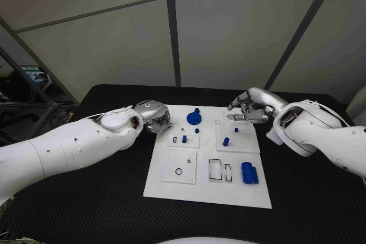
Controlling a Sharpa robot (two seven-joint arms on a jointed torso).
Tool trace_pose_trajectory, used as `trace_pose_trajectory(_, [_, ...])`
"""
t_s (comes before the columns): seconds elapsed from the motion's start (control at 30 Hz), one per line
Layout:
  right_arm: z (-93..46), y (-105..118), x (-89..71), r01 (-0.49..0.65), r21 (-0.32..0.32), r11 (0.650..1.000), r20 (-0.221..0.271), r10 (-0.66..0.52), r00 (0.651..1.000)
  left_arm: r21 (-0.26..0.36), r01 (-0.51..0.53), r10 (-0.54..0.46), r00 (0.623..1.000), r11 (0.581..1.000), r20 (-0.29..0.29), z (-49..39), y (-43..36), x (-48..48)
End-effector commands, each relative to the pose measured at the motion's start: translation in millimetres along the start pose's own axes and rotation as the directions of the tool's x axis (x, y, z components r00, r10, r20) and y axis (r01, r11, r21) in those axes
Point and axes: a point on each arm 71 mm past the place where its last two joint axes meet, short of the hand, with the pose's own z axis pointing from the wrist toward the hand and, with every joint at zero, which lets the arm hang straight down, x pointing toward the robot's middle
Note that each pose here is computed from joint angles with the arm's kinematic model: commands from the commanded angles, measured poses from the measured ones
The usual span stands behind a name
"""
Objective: Assemble the parts on the task board
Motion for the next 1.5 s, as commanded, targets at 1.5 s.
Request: trace_pose_trajectory(1.5, [1.1, 2.0, -1.1, 0.002, -0.011, 1.000, 0.015, -0.002, 1.000, -0.018, -0.006, 0.006, 1.000, 1.000, 0.015, -1.6, 3.4, 0.2])
